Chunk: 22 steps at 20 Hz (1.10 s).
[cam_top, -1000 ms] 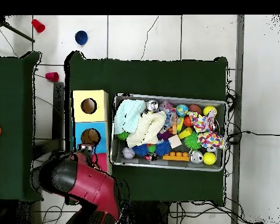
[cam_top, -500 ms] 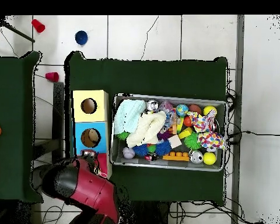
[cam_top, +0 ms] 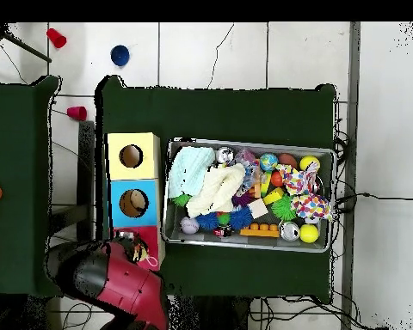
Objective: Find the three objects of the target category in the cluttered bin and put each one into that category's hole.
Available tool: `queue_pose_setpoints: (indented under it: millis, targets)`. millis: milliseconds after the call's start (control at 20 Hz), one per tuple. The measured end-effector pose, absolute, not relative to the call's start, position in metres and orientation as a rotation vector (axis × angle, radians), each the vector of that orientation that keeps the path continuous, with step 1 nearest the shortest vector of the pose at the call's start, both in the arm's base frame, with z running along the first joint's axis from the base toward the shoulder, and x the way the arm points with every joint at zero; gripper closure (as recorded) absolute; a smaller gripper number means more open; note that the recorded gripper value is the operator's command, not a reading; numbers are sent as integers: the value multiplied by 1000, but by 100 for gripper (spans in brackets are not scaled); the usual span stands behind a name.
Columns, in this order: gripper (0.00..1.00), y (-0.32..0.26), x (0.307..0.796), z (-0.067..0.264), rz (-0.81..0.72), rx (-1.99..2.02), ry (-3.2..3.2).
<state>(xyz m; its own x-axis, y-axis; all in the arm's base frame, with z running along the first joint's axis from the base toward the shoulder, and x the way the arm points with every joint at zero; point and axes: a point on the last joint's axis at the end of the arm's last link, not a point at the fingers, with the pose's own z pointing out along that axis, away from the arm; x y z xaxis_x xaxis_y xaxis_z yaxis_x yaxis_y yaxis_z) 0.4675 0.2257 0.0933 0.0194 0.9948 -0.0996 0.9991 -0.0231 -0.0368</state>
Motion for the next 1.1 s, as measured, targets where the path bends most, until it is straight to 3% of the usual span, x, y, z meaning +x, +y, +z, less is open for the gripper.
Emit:
queue_pose_setpoints:
  millis: [800,1100]
  targets:
    - [100,240,460,125,-87,2270,2171]
    - [100,224,446,105,-87,2380,2084]
